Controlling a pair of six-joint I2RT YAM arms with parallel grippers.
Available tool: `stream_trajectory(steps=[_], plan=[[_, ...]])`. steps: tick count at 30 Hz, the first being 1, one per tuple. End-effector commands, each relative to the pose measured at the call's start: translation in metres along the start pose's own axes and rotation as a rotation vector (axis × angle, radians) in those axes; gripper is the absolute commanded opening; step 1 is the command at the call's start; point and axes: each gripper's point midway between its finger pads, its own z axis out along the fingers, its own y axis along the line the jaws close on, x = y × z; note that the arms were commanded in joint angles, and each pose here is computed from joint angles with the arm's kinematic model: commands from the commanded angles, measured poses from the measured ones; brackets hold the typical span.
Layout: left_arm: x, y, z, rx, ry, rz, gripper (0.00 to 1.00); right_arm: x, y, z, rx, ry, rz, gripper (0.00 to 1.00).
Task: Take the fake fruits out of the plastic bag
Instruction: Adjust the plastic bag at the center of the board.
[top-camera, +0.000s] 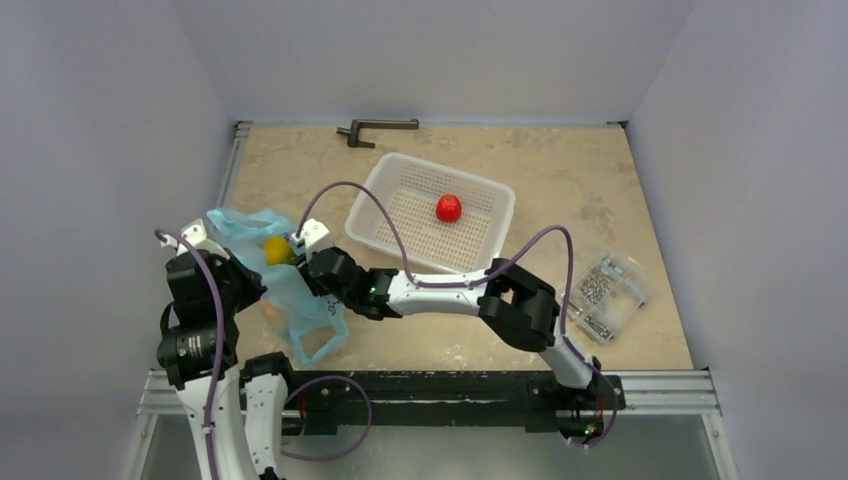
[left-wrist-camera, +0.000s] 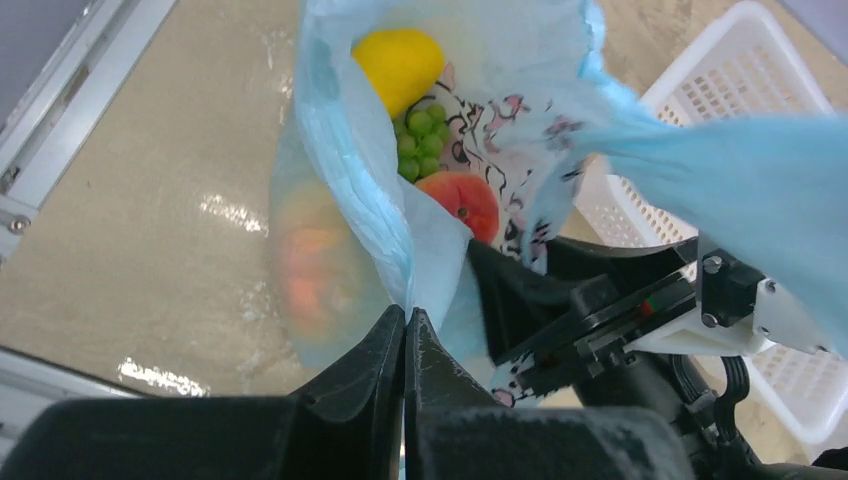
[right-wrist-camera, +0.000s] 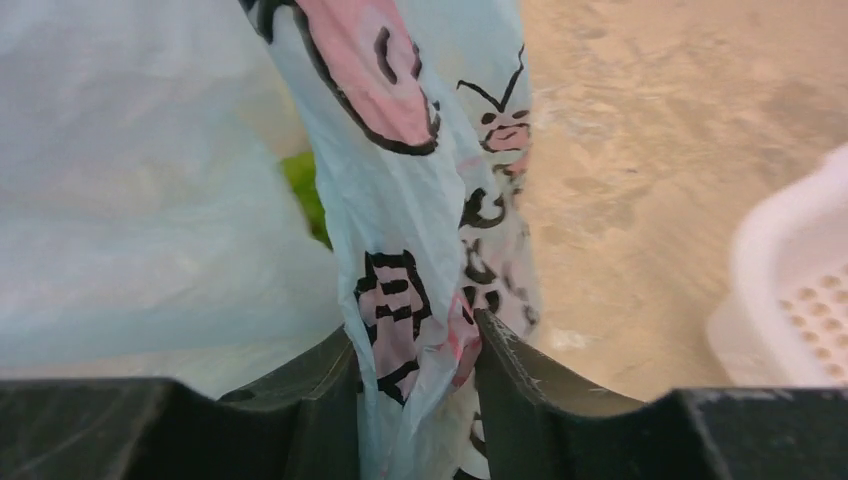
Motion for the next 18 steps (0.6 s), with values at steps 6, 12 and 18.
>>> stream_trajectory(steps=[6,12,18], plan=[[0.025,0.009,-0.024,-0.051,0.067,-0.084,0.00,-0.077,-0.072,-0.029,0.215,-0.156,-0.094,0.06],[0.012,0.022,-0.043,-0.125,-0.029,-0.090,0.00,-0.084,-0.086,-0.035,0.206,-0.154,-0.140,0.06],[0.024,0.013,-0.044,-0.058,0.005,-0.079,0.00,-0.081,-0.062,-0.043,0.078,-0.060,-0.120,0.28]])
